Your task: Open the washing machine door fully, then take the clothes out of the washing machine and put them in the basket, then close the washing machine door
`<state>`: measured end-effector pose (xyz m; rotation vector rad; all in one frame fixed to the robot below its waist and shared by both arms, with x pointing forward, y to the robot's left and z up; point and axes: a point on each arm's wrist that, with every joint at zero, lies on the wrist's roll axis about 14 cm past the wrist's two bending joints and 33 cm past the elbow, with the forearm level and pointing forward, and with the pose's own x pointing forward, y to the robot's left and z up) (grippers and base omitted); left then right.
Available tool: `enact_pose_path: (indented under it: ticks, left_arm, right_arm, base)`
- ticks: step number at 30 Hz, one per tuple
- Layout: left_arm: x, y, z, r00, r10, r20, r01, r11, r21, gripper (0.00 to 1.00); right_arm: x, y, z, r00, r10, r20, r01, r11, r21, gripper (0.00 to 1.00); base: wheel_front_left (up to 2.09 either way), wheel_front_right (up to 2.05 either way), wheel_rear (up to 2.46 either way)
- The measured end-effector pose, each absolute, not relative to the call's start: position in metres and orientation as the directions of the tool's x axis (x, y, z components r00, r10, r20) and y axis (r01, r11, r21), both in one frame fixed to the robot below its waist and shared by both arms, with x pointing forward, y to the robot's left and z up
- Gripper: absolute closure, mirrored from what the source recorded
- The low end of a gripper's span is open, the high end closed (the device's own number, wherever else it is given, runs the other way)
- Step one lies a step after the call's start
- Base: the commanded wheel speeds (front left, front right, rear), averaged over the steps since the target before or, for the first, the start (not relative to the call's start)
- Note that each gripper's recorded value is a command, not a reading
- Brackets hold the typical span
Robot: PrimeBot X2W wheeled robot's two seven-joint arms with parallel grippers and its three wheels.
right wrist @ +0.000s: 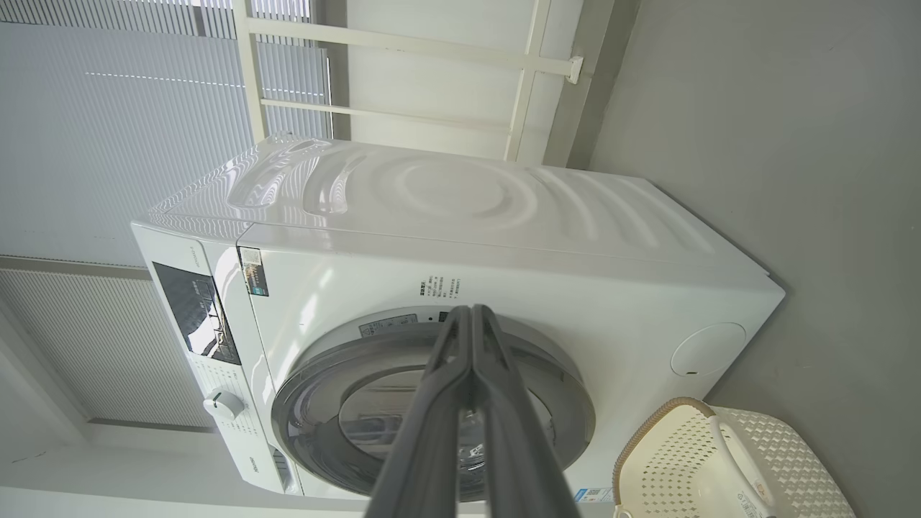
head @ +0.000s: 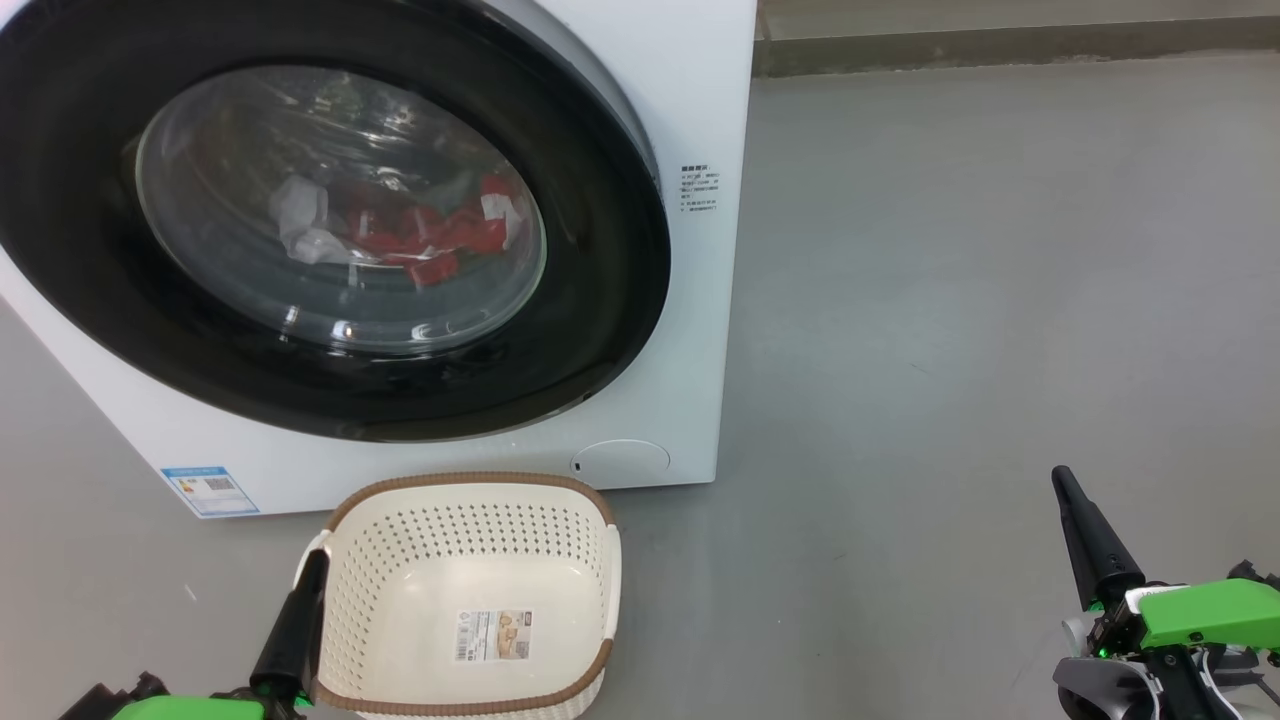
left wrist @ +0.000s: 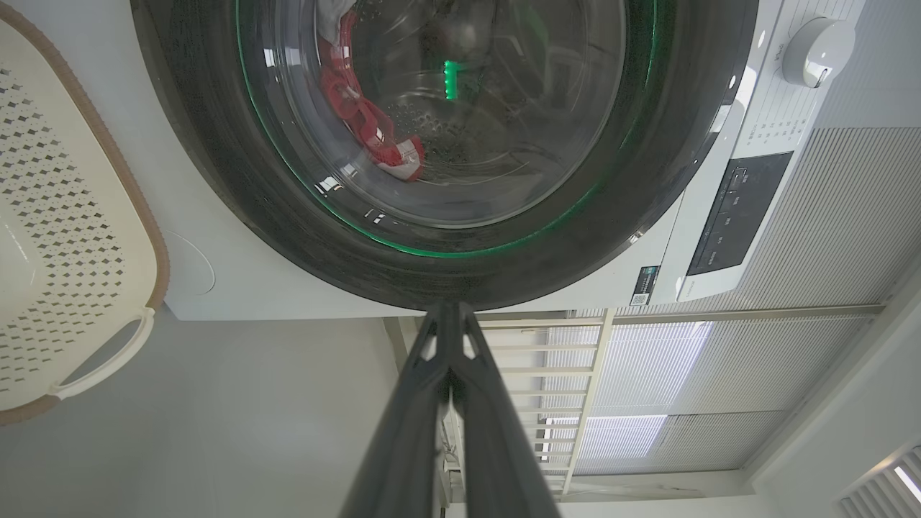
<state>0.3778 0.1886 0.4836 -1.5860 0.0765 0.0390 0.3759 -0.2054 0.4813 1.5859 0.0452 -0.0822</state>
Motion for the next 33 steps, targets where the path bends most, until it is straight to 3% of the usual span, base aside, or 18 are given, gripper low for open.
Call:
enact_pose_path:
  ticks: [9, 10, 16, 21, 33]
  left_arm:
    - [0.378, 0.189, 0.484, 0.997, -0.024, -0.073, -0.073, -0.015, -0.997, 1.0]
    - [0.378, 0.189, 0.484, 0.997, -0.024, -0.073, -0.073, -0.015, -0.997, 0.0]
    - [0.363, 0.183, 0.454, 0.986, -0.031, -0.161, -0.162, -0.031, -0.986, 0.0]
    - [0.361, 0.183, 0.454, 0.986, -0.022, -0.164, -0.165, -0.029, -0.986, 0.0]
    - [0.363, 0.184, 0.457, 0.988, -0.007, -0.157, -0.155, 0.105, -0.982, 0.0]
  right_arm:
    - [0.376, -0.205, 0.481, 0.996, -0.023, -0.081, 0.081, -0.018, 0.997, 1.0]
    - [0.376, -0.205, 0.481, 0.996, -0.023, -0.081, 0.081, -0.018, 0.997, 0.0]
    - [0.361, -0.197, 0.45, 0.985, -0.015, -0.174, 0.173, -0.045, 0.984, 0.0]
    - [0.36, -0.198, 0.45, 0.984, -0.022, -0.175, 0.174, -0.041, 0.984, 0.0]
    - [0.362, -0.196, 0.453, 0.985, -0.014, -0.169, 0.17, 0.068, 0.983, 0.0]
  base:
    - [0.0, 0.0, 0.0]
    - [0.0, 0.0, 0.0]
    - [0.0, 0.0, 0.0]
    - [0.0, 0.0, 0.0]
    - [0.0, 0.0, 0.0]
